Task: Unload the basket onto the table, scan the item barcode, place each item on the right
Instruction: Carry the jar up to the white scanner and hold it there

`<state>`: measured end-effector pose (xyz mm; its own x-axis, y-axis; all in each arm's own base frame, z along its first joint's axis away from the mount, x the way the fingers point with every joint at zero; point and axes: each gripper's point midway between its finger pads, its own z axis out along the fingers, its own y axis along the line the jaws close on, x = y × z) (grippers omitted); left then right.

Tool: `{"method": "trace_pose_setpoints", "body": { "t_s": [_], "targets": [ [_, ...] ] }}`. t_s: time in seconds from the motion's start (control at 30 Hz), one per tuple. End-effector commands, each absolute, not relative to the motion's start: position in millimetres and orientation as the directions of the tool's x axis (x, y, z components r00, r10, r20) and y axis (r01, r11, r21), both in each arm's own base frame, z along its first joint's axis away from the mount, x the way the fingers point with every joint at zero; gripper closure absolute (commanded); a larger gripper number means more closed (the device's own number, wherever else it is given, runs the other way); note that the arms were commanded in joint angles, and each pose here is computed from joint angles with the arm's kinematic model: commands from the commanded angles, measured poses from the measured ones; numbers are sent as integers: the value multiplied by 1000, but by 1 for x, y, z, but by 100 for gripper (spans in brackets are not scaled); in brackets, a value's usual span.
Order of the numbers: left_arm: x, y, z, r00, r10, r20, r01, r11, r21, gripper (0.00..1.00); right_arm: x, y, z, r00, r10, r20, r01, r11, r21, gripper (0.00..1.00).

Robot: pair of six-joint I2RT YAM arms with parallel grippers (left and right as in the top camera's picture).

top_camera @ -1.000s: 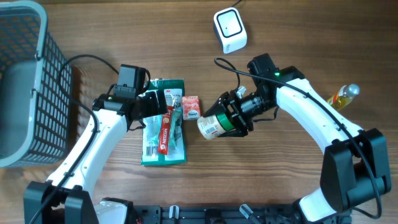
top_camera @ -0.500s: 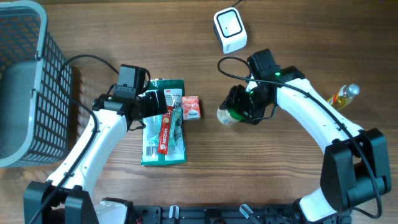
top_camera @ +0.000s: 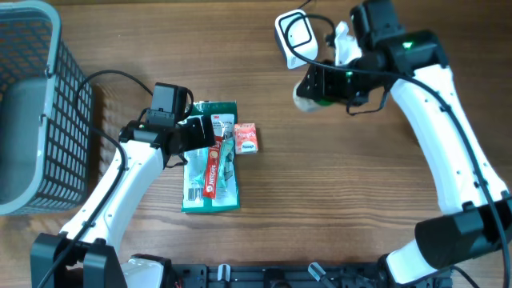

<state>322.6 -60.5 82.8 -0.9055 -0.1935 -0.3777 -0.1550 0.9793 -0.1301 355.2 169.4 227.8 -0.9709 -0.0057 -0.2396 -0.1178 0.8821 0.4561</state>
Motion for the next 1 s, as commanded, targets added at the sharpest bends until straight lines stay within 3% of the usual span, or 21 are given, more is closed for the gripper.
{"method": "trace_pose_setpoints", "body": {
  "t_s": [0.0, 0.07, 0.17, 0.3, 0.6, 0.97],
  "targets": [
    [328, -59, 93, -889, -211, -406, -168, 976, -139, 0, 374, 165, 239, -926, -78, -370, -227, 896, 380, 63],
    [328, -59, 93, -889, -211, -406, -168, 976, -139, 0, 385, 168, 246, -905, -70, -419, -247, 889, 385, 59],
    [328, -59, 93, -889, -211, -406, -168, 976, -139, 0, 409, 175, 261, -848, -55, -527, -292, 878, 379, 73],
    [328, -59, 93, -889, -211, -406, -168, 976, -139, 0, 439, 173, 261, -786, -36, -617, -300, 895, 330, 75],
    [328, -59, 93, -889, -211, -406, -168, 976, -139, 0, 495, 168, 203, -775, -30, -632, -237, 940, 246, 76],
    [328, -59, 93, -889, -211, -406, -168, 976, -139, 0, 573, 173, 152, -623, -143, -769, -305, 950, 70, 76]
  ]
}}
